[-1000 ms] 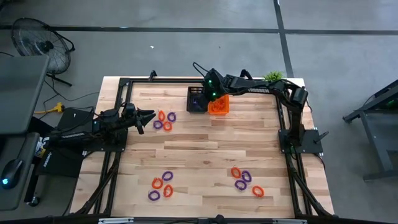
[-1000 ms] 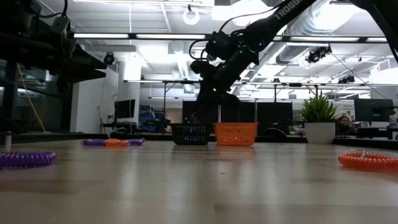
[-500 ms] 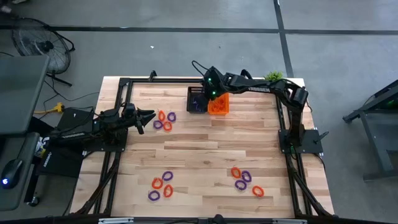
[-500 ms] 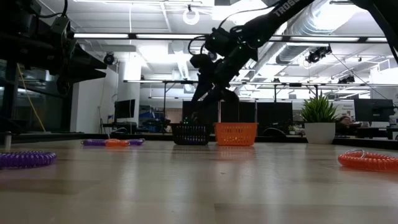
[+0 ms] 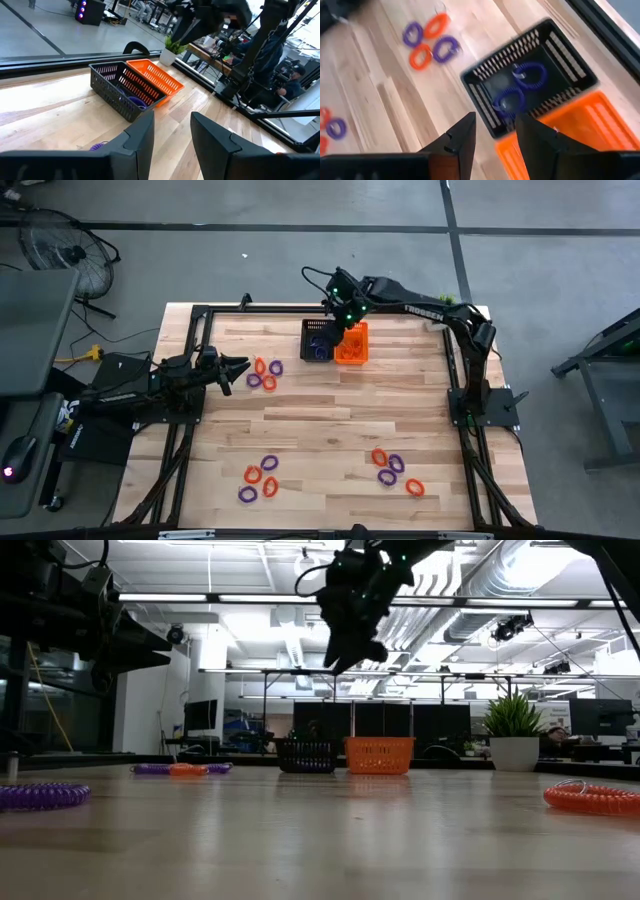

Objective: Sort spring keychains
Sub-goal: Put the orange spring keychain in the orange bin

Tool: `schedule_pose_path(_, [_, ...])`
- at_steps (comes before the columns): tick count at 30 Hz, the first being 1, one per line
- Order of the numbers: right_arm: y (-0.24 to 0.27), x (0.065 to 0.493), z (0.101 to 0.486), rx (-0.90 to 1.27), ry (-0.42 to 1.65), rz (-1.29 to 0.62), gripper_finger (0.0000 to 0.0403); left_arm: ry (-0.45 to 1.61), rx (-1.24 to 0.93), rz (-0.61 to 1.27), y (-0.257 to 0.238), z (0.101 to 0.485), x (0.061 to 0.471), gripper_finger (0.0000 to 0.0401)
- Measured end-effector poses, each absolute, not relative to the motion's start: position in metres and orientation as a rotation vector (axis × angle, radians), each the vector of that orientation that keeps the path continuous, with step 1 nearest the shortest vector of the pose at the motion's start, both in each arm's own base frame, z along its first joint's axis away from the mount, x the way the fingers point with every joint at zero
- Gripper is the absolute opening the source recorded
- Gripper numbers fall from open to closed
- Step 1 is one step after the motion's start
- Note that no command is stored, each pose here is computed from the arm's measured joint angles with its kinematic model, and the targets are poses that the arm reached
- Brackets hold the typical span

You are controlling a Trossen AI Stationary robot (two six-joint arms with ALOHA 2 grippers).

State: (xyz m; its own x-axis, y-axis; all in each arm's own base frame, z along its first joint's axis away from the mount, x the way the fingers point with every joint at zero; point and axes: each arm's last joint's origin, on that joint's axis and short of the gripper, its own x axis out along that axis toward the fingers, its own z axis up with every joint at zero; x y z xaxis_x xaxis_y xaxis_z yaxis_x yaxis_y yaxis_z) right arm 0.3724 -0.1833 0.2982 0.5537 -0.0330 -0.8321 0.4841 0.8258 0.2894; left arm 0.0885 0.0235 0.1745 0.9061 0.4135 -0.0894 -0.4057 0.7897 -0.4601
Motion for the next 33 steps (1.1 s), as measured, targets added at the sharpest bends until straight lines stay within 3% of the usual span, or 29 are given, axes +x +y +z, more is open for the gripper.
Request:
schedule_pose_path(6, [-0.178, 0.36, 0.314, 0.515, 1.069, -0.357, 0.0134, -0.017, -0.492, 0.441, 0.023, 0.175, 0.088, 0.0126])
schedule_pose_path(12, [-0.168, 0.348, 0.304, 0.532, 1.201, -0.335, 0.0134, -0.017, -0.492, 0.441, 0.023, 0.175, 0.088, 0.0126])
schedule_pose_path(22, [-0.134, 0.319, 0.297, 0.582, 1.254, -0.33, 0.0134, -0.016, -0.492, 0.44, 0.023, 0.175, 0.089, 0.0126])
schedule_pose_path(33, [-0.072, 0.26, 0.274, 0.73, 1.313, -0.422, 0.0134, -0.016, -0.492, 0.441, 0.023, 0.175, 0.089, 0.0126])
